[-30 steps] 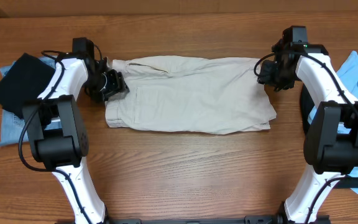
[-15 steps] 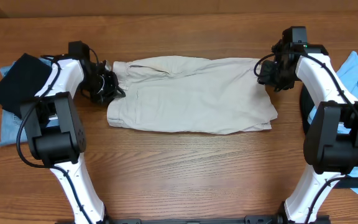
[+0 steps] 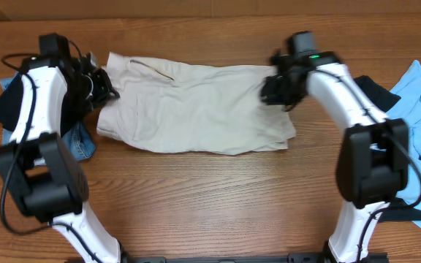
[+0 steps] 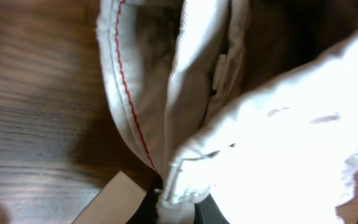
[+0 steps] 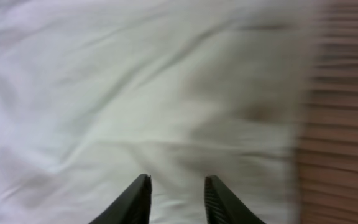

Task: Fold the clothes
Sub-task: 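Carry the right end of the shorts leftward over the left end with the right gripper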

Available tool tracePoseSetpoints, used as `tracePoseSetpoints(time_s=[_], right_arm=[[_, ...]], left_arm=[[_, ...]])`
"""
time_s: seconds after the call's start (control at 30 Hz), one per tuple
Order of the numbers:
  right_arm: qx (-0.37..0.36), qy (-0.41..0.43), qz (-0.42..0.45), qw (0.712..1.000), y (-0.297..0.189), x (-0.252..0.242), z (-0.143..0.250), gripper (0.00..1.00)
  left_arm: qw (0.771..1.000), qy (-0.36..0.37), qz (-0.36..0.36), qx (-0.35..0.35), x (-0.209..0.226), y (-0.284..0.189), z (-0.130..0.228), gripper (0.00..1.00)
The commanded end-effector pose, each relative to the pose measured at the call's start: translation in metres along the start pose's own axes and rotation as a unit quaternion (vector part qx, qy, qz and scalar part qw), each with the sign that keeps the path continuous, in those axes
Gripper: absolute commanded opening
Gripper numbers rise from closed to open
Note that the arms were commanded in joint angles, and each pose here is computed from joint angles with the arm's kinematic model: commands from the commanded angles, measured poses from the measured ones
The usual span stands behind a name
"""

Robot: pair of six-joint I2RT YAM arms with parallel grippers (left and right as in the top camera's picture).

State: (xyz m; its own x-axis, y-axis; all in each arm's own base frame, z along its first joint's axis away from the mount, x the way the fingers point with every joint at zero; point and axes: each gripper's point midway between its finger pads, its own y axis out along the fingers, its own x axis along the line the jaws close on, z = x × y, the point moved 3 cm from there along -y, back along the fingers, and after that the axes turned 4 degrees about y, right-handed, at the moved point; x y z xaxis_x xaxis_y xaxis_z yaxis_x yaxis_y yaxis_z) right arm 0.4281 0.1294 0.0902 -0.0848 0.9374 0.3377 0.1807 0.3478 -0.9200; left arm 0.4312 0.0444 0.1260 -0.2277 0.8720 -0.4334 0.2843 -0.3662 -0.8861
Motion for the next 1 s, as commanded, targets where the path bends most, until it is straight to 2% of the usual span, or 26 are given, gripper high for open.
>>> tracePoseSetpoints(time_s=[0.0,0.2,0.47,0.67,0.97], right_arm=[[-0.022,-0.06,-0.068,0.996,-0.012,0.072,-0.001,0.23],[-0.06,-0.124,-0.121,0.983,-0.001,0.14,-0.001,0.23],[-0.112,-0.189,-0.164,0.962,0.029,0.197,-0.006,0.24],[-0.144,-0.21,-0.178,0.95,0.062,0.211,-0.016,0.24],[-0.122,-0.168,-0.171,0.963,0.123,0.194,-0.012,0.24]], left_arm=[[0.996,0.05,0.008,-0.072,-0.032,-0.055,-0.011,0.04],[0.991,0.065,0.013,-0.114,-0.048,-0.092,-0.008,0.04],[0.991,0.066,0.024,-0.111,-0.056,-0.094,-0.003,0.04],[0.991,0.053,0.059,-0.104,-0.066,-0.095,-0.001,0.04],[0.989,0.035,0.104,-0.099,-0.078,-0.097,0.0,0.04]])
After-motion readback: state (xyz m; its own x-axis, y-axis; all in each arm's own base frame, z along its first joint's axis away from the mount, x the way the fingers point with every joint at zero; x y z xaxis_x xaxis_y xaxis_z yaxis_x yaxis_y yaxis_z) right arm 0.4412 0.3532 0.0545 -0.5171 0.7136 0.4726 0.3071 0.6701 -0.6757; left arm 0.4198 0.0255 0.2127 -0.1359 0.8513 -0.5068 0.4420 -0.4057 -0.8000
